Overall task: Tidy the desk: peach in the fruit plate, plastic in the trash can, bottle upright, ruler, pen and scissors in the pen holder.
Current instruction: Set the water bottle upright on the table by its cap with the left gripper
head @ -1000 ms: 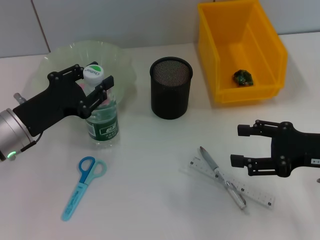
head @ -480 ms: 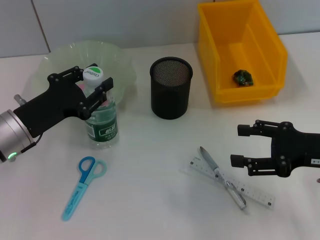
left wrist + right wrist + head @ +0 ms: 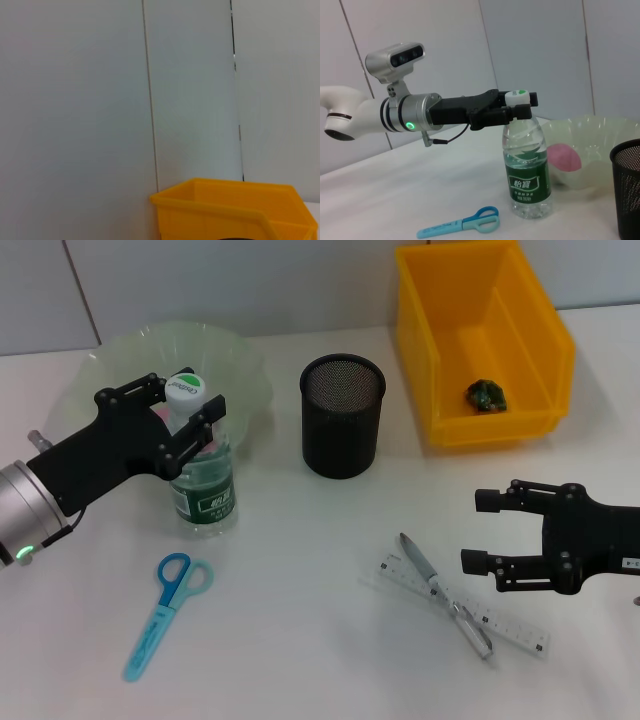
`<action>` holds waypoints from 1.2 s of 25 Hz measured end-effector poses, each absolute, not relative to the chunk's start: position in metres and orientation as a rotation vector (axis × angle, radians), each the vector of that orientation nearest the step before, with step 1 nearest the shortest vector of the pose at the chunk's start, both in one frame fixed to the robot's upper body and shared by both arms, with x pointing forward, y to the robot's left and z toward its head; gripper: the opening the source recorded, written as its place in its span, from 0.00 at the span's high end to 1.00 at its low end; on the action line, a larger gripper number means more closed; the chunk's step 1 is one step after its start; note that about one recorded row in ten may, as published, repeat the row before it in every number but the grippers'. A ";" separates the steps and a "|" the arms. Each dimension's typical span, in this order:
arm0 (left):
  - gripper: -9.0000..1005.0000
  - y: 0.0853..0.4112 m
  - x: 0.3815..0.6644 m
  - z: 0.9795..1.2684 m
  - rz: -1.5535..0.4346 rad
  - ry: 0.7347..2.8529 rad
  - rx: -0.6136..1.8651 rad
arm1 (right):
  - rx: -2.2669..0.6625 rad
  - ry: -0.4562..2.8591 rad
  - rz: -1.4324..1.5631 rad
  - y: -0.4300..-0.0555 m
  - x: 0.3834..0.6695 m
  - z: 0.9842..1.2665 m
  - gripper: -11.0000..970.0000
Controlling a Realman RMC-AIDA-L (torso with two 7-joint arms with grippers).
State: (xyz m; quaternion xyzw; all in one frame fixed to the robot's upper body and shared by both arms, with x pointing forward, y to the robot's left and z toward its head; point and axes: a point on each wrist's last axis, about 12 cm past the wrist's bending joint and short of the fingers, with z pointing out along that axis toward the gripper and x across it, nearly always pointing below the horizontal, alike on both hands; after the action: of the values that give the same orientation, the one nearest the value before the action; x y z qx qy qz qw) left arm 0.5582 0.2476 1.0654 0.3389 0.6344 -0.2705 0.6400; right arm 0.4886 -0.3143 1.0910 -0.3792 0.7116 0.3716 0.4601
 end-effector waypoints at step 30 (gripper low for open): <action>0.19 0.257 0.550 1.065 -0.684 1.458 0.696 | -0.941 1.767 0.916 -0.314 0.488 1.089 0.14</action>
State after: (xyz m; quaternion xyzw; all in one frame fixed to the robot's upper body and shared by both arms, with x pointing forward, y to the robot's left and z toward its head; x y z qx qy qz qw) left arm 0.5496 0.2567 1.0651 0.3051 0.6390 -0.2997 0.6393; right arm 0.4877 -0.3145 1.0893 -0.3811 0.7156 0.3709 0.4528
